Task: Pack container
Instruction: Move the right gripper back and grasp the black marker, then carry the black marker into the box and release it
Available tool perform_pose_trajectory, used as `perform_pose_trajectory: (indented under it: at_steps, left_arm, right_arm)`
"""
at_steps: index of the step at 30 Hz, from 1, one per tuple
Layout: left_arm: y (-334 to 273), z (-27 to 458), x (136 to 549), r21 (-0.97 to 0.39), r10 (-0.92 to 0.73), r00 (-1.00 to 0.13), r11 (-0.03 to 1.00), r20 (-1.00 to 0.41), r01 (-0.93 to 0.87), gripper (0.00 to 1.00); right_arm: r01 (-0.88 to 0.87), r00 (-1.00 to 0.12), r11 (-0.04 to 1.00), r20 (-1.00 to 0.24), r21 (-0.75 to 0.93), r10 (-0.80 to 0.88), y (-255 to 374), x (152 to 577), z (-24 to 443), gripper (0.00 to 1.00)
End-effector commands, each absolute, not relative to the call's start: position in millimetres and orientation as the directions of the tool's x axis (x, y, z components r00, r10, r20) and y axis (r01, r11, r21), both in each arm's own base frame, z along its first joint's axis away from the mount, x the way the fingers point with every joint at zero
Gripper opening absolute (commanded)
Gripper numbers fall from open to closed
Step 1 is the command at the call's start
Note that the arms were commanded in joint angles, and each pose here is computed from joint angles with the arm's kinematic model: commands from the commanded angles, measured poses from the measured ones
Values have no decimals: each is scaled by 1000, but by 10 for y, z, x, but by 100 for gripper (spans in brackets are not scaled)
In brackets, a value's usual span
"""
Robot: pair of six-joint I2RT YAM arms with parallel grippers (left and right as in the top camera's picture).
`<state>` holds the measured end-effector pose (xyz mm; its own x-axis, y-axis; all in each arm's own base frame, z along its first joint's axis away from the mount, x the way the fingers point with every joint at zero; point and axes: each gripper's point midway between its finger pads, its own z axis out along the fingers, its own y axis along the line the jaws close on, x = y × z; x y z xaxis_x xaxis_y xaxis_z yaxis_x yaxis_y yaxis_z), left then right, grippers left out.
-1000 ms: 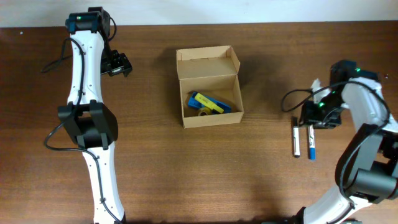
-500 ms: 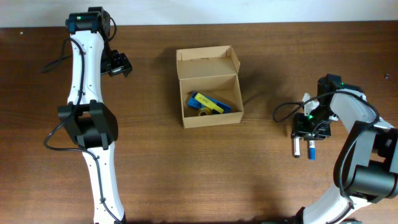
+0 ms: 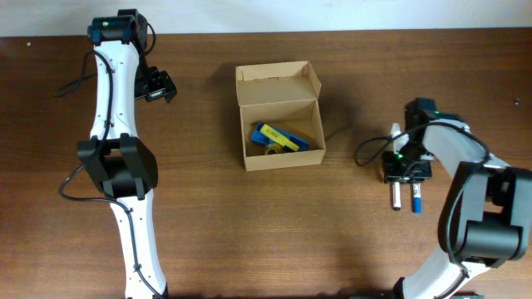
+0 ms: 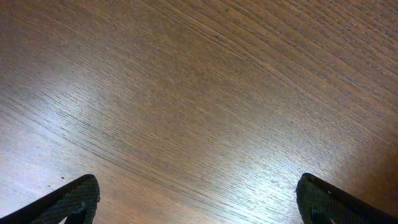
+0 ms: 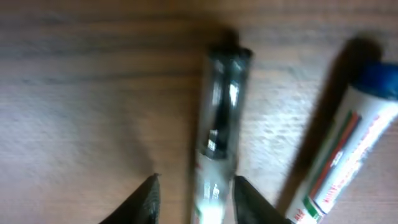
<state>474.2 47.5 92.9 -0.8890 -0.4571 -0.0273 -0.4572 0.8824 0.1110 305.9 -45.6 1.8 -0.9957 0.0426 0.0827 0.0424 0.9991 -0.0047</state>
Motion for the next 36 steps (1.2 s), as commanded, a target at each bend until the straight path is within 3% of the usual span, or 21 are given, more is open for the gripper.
perform_pose_trajectory:
  at_steps: [1, 11, 13, 16, 26, 30, 36]
  left_arm:
    - [493, 1035, 4746, 109, -446, -894, 887, -50, -449, 100]
    - [493, 1035, 4746, 109, -446, -894, 887, -50, -449, 100]
    - [493, 1035, 4746, 109, -446, -894, 887, -50, -449, 100]
    - [493, 1035, 4746, 109, -446, -894, 887, -50, -449, 100]
    - [493, 1035, 4746, 109, -446, -894, 887, -50, -449, 100]
    - [493, 1035, 4746, 109, -446, -894, 887, -50, -449, 100]
    - [493, 1035, 4746, 109, -446, -894, 887, -50, -449, 100]
  right_arm:
    - [88, -992, 994, 83, -61, 93, -515, 3056, -7, 24]
    - [114, -985, 992, 121, -54, 120, -536, 2979, -57, 27]
    - [114, -985, 992, 123, -54, 120, -535, 2977, -62, 23]
    - [113, -984, 992, 134, -54, 119, -533, 2958, -82, 4]
    - [114, -978, 993, 174, 2, 112, -431, 2932, -166, 4]
    - [105, -991, 982, 104, 155, 89, -192, 3194, 97, 4]
    - [-2, -995, 983, -95, 181, 16, -35, 3744, 948, 4]
